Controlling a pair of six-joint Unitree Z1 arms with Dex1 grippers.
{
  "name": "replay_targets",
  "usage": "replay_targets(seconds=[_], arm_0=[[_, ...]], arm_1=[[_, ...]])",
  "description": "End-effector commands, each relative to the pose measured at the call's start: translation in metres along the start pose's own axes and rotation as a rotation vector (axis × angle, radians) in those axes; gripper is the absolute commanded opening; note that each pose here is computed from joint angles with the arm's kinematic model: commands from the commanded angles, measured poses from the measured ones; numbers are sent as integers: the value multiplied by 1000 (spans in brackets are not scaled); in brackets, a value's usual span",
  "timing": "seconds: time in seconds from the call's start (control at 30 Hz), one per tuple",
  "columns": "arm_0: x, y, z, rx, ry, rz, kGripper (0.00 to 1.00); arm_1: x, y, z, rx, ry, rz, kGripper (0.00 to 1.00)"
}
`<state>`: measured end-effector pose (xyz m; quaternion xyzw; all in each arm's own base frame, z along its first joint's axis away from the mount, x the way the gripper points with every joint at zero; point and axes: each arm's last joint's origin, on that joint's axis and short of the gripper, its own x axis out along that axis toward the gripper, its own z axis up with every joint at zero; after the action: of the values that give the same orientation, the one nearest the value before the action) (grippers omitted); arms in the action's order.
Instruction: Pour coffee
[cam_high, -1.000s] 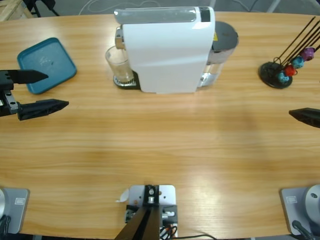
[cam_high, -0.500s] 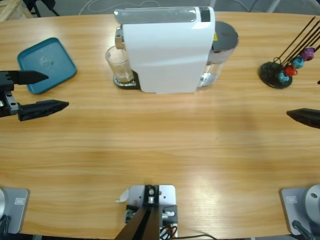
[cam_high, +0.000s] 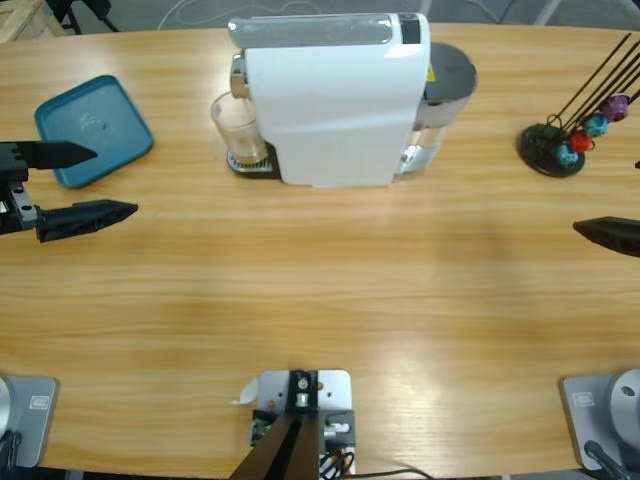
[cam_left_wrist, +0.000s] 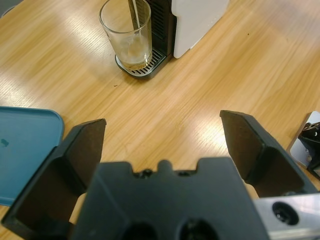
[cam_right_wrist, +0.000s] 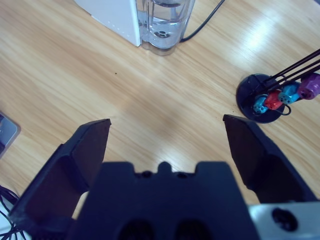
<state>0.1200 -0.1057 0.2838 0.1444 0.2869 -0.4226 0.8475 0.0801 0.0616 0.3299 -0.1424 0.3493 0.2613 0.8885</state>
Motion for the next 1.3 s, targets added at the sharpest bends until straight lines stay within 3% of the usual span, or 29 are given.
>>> replay_targets(seconds=[0.03, 1.3], arm_0=[[5, -2, -7, -11, 26, -23, 1000], [5, -1, -5, -14, 22, -20, 1000]], arm_1=[[3, 1, -1, -22, 7, 6, 1000], [-1, 1, -4, -20, -8, 7, 1000]])
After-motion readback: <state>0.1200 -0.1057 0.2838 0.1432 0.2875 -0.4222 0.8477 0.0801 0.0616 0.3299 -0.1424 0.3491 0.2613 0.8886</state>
